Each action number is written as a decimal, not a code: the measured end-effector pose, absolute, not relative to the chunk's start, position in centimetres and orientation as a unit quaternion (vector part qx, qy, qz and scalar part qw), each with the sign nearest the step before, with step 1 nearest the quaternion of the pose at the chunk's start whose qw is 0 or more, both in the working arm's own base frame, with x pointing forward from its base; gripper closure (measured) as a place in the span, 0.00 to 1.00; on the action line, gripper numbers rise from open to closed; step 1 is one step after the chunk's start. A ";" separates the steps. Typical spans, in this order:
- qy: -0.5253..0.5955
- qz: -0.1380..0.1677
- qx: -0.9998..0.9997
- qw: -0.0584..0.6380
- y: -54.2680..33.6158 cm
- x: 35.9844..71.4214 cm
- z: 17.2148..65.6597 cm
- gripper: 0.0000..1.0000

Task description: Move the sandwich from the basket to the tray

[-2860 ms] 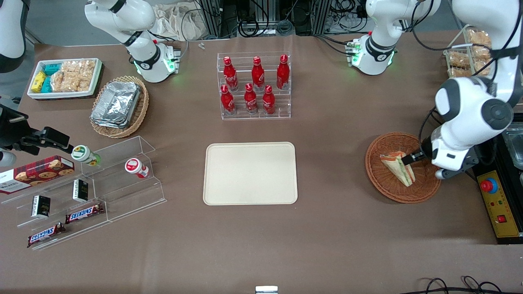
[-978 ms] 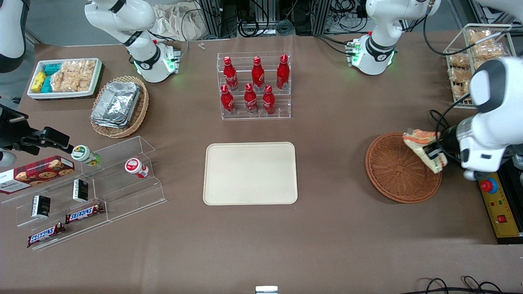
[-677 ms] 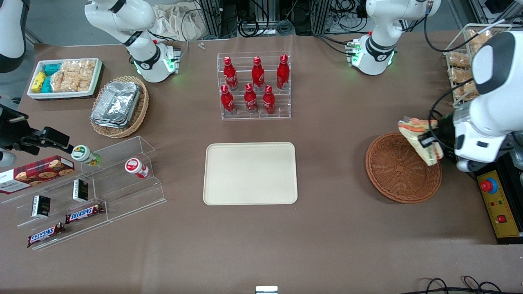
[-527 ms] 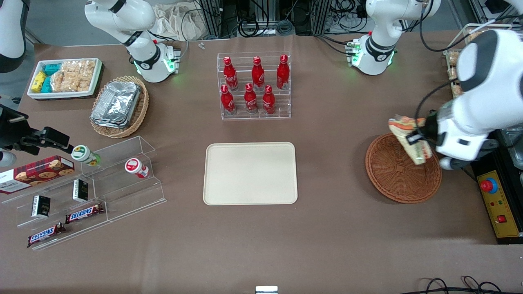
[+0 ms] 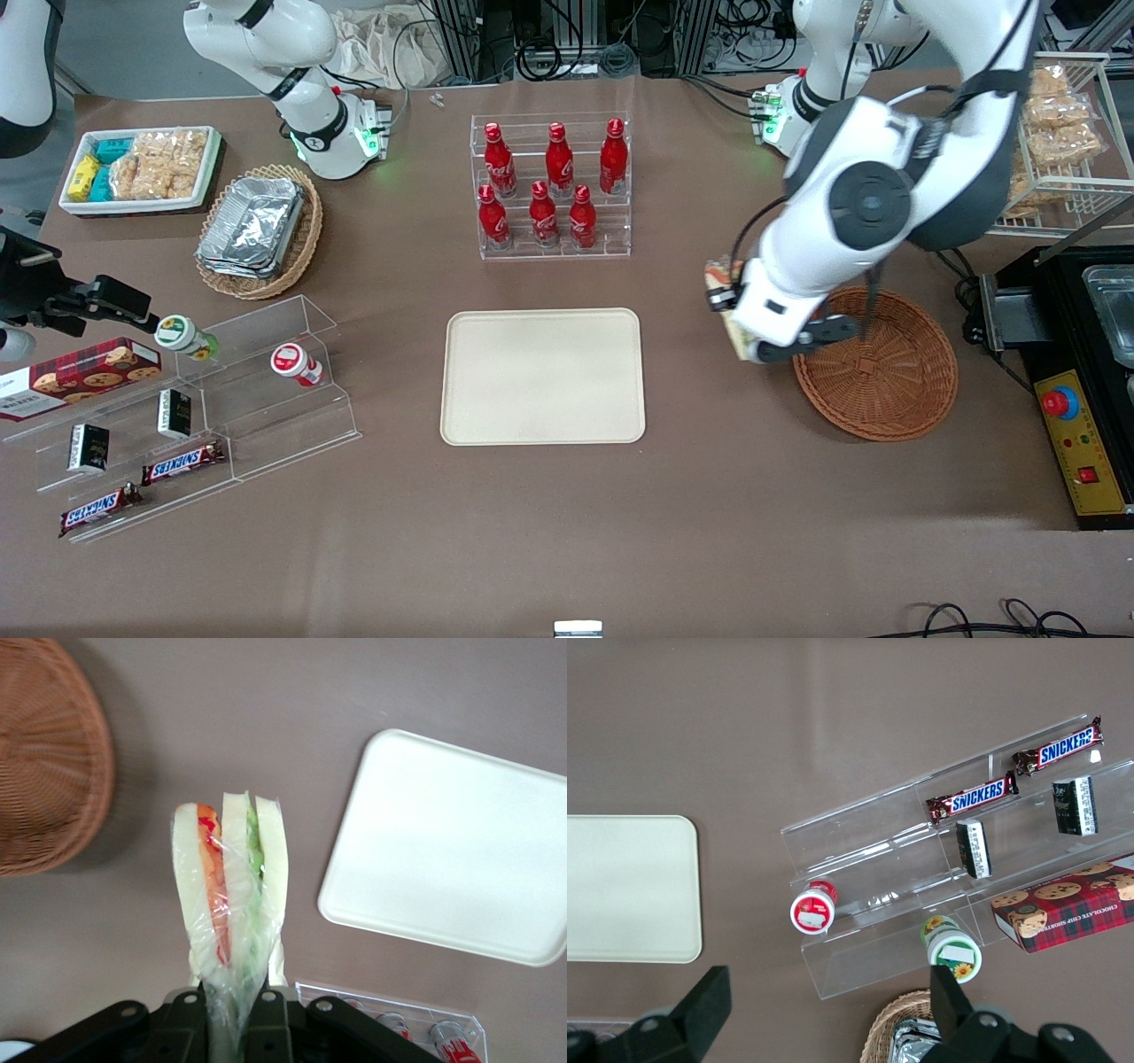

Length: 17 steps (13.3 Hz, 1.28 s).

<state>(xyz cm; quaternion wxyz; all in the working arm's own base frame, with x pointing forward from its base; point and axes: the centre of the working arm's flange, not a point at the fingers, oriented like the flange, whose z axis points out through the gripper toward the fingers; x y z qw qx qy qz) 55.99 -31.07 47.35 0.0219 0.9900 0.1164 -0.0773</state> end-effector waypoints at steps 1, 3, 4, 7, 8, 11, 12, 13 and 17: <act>0.102 -0.070 0.992 0.027 -33.0 55.7 46.5 0.85; 0.080 -0.058 0.995 0.031 -36.4 55.3 43.8 0.85; 0.076 -0.055 0.995 0.036 -38.0 55.4 41.6 0.85; 0.070 -0.062 0.994 0.051 -41.3 55.8 33.5 0.85; 0.071 -0.066 0.994 0.055 -41.7 56.0 31.1 0.85; 0.064 -0.057 0.994 0.061 -42.6 56.4 26.0 0.85; 0.057 -0.054 0.995 0.058 -43.1 56.1 24.9 0.85; 0.053 -0.054 0.996 0.057 -43.4 55.9 24.1 0.85; 0.051 -0.045 0.996 0.060 -43.6 56.2 23.7 0.63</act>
